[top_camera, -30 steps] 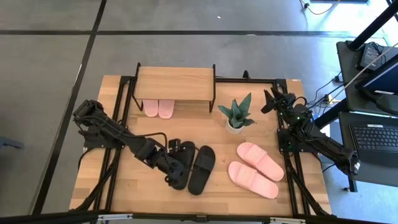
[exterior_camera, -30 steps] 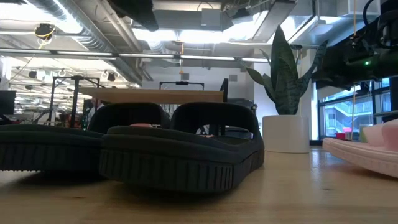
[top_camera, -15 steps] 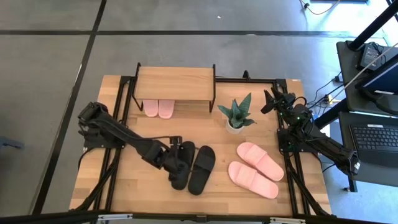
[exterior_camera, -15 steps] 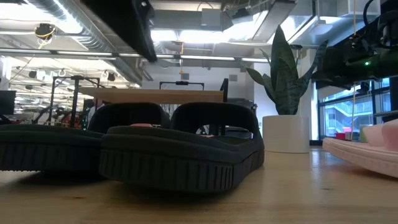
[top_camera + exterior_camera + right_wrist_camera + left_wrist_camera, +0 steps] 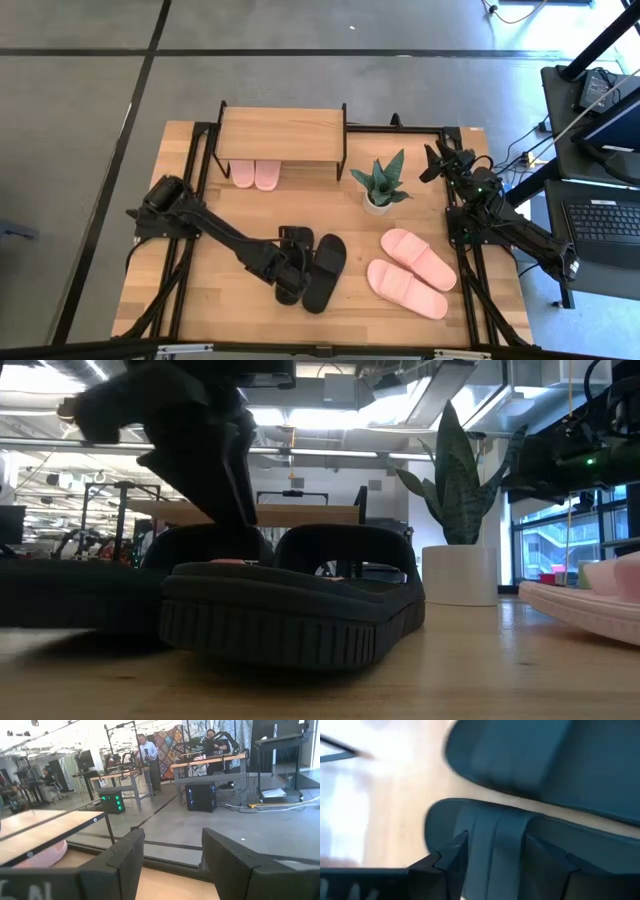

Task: Pick and place slides into the shelf
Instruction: Put the black slipper on the shelf

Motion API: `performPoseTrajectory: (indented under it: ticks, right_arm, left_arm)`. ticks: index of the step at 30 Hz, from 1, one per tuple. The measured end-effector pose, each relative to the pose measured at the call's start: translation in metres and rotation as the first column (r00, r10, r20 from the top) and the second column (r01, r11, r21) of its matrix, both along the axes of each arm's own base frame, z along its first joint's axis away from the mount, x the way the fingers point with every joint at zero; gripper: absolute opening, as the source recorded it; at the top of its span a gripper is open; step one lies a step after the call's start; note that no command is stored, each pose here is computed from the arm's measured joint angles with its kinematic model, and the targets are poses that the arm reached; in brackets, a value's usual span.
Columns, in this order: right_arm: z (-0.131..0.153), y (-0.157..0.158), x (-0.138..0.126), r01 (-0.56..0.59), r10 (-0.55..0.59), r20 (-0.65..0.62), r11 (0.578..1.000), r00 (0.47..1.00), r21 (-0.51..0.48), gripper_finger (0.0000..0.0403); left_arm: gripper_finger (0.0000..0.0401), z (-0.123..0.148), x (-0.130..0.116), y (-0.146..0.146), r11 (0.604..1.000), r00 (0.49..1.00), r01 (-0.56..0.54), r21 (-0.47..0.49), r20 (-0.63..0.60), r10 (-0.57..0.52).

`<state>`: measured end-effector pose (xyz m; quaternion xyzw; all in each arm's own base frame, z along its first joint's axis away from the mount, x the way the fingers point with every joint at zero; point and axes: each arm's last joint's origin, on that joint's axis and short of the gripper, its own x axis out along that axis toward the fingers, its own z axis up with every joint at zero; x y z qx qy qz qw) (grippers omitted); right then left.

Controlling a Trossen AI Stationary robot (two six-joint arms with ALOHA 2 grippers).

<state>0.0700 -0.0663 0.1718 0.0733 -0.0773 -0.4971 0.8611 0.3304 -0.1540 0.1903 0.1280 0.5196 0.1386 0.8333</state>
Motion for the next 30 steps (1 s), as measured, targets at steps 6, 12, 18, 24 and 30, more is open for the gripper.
performPoseTrajectory:
  ticks: [6, 12, 18, 24, 30]
  right_arm:
    - [0.0, 0.0, 0.0, 0.0, 0.0, 0.002, 1.0, 1.0, 0.001, 0.02]
    - [0.0, 0.0, 0.0, 0.0, 0.0, 0.001, 1.0, 1.0, 0.001, 0.02]
    - [0.0, 0.0, 0.0, 0.0, 0.0, 0.001, 1.0, 1.0, 0.001, 0.02]
    - [0.0, 0.0, 0.0, 0.0, 0.0, 0.002, 1.0, 1.0, 0.002, 0.02]
    - [0.0, 0.0, 0.0, -0.001, 0.001, 0.002, 1.0, 1.0, 0.002, 0.02]
  left_arm:
    - [0.0176, -0.011, 0.003, 0.004, 1.0, 0.999, -0.018, -0.013, -0.051, 0.017]
    - [0.0176, -0.037, 0.006, 0.003, 0.999, 0.991, -0.019, 0.039, -0.133, 0.024]
    - [0.0176, -0.04, 0.004, 0.002, 0.994, 0.99, -0.022, 0.11, -0.134, 0.037]
    - [0.0159, -0.04, -0.003, 0.01, 0.977, 0.983, -0.07, 0.203, -0.155, 0.103]
    - [0.0115, -0.04, -0.006, 0.012, 0.971, 0.978, -0.084, 0.226, -0.169, 0.124]
